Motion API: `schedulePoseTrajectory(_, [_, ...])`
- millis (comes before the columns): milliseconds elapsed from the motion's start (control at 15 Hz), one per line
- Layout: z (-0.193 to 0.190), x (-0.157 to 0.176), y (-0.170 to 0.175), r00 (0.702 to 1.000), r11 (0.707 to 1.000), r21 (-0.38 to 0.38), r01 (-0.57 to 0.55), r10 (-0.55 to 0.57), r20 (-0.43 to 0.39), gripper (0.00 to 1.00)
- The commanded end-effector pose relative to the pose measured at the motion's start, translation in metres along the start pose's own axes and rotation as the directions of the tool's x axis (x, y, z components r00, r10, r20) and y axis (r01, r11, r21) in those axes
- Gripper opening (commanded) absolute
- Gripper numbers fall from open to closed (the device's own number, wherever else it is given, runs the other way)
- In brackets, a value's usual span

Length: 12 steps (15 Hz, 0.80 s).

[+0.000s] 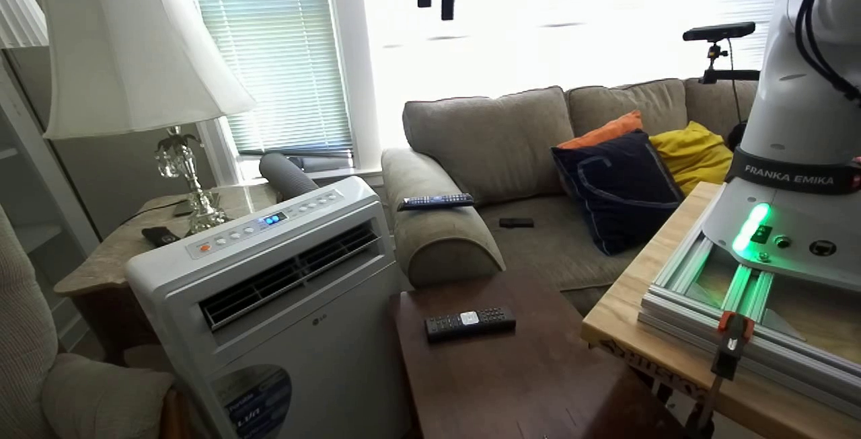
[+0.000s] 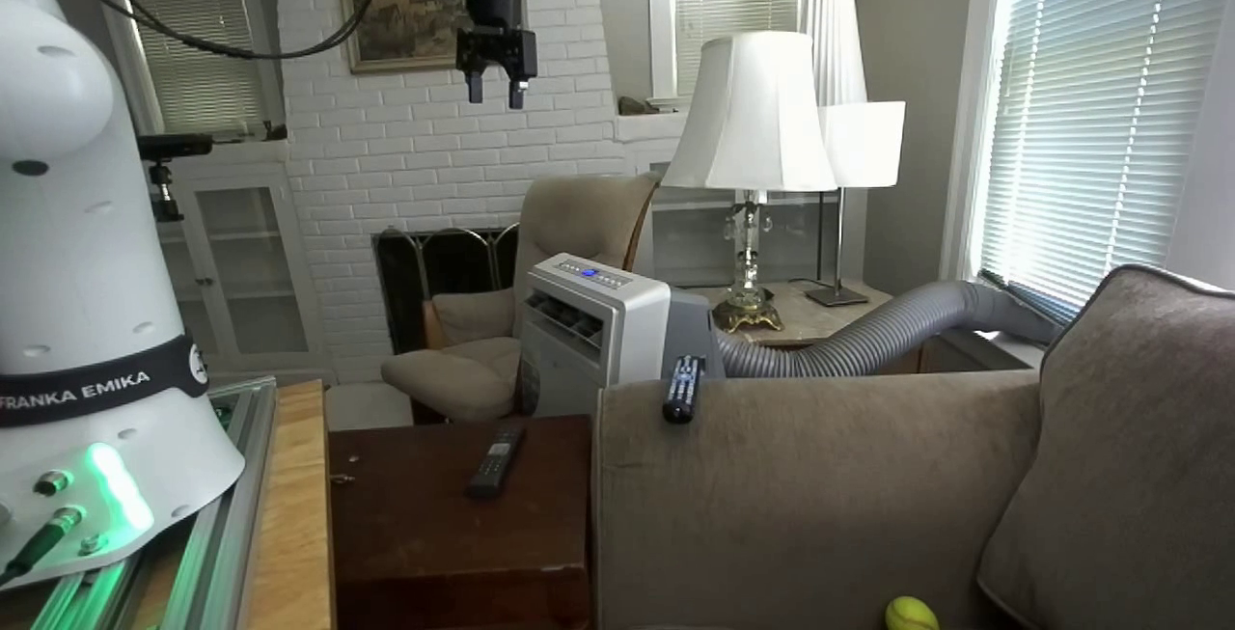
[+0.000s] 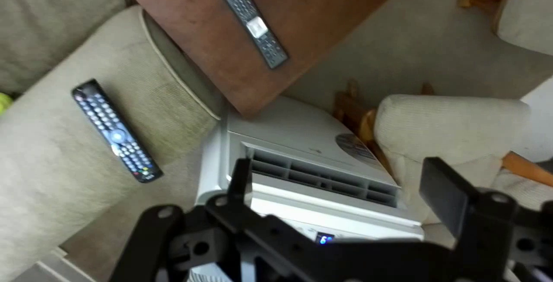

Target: Press the power button on the device to turn it on

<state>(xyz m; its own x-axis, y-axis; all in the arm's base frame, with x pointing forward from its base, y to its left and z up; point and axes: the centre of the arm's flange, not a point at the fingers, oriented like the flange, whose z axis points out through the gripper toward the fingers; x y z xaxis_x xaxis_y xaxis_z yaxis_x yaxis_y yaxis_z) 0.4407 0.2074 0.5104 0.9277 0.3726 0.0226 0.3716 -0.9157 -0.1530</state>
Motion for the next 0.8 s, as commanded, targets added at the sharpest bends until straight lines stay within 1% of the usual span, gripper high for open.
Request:
schedulePoseTrajectory(0, [-0.007, -0.088, 0.029, 1.0, 0.983, -0.182, -0.01, 0.01, -0.001, 1.0])
schedulePoseTrajectory(200, [-0.007, -0.141, 0.051, 0.998, 0.967, -0.249, -0.057, 0.057, -0.006, 1.0])
schedulePoseTrajectory(267, [-0.009, -0.158, 0.058, 0.995, 0.958, -0.268, -0.099, 0.092, -0.036, 1.0])
schedulePoseTrajectory(333, [-0.006, -0.175, 0.063, 0.985, 0.952, -0.261, -0.163, 0.142, -0.096, 1.0])
schedulePoseTrajectory(400, [-0.006, -0.116, 0.055, 0.996, 0.971, -0.223, -0.087, 0.086, -0.011, 1.0])
schedulePoseTrajectory(533, [-0.006, -0.139, 0.062, 0.991, 0.964, -0.23, -0.131, 0.123, -0.049, 1.0])
schedulePoseTrajectory(733, [-0.005, -0.149, 0.062, 0.989, 0.962, -0.234, -0.144, 0.131, -0.07, 1.0])
